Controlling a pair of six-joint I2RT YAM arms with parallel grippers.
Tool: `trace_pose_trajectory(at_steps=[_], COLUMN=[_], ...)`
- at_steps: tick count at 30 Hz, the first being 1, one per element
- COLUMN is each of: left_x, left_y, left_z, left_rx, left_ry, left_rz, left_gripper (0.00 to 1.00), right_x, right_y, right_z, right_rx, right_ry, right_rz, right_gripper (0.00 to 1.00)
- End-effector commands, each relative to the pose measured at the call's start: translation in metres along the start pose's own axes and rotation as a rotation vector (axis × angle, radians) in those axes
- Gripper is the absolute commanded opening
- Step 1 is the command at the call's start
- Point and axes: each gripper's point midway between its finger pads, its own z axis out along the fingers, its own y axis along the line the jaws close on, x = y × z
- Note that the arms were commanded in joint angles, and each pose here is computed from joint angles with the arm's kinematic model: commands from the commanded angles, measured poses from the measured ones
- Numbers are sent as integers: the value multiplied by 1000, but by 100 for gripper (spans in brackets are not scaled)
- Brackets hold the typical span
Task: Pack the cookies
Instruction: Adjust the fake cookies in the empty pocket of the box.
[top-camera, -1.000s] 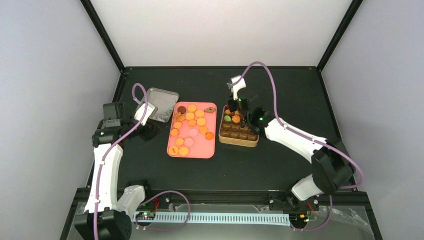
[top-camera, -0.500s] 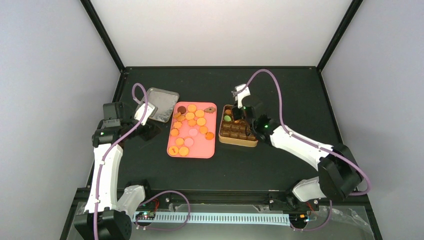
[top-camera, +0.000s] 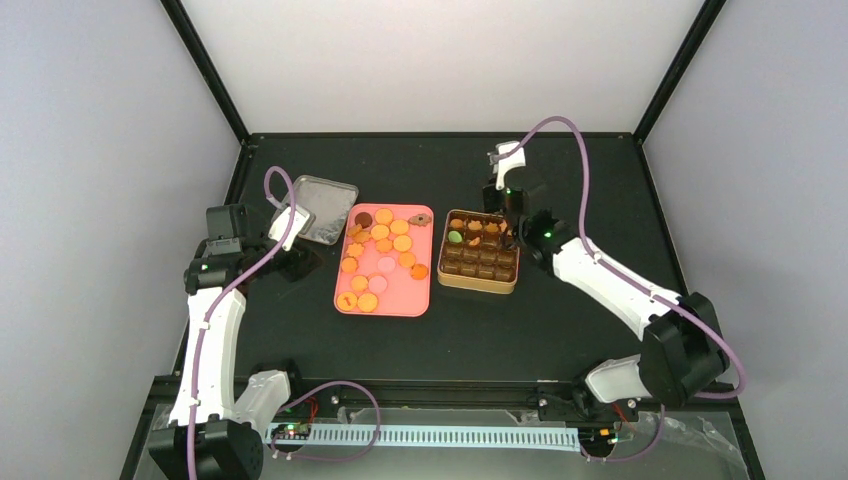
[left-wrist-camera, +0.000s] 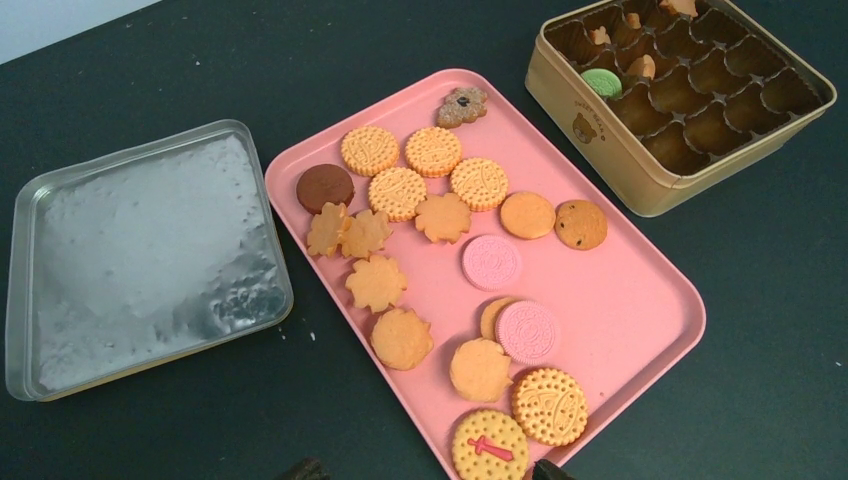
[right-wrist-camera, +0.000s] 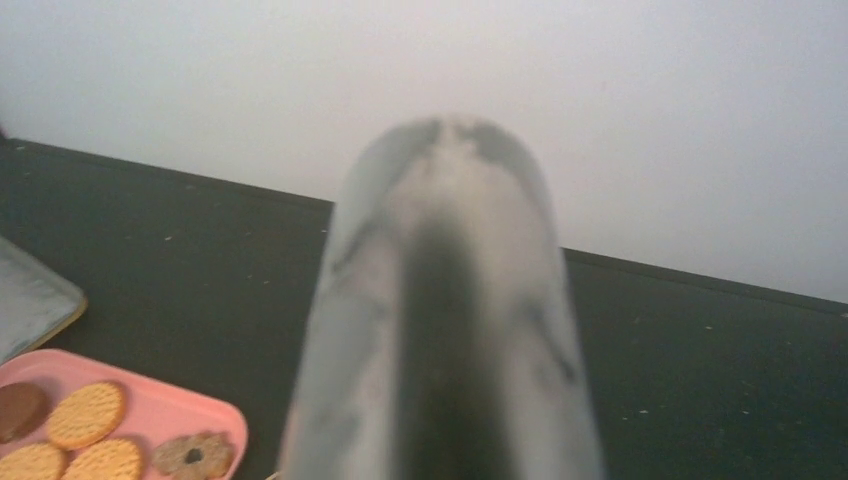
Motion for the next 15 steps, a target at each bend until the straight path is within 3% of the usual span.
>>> trace_pose_trajectory(at_steps=[1, 15], left_x=[-5, -8], left_y=[-1, 0], left_z=[-3, -3], left_rx=[5, 4], left_ry=[-25, -29], left_rz=[12, 13], left_gripper=[55, 55], right_x=[-17, 21], right_y=[-24, -65], right_z=[7, 9], right_rx=[64, 142], right_ry=[-39, 48], right_rz=[42, 133], right_gripper=[22, 22])
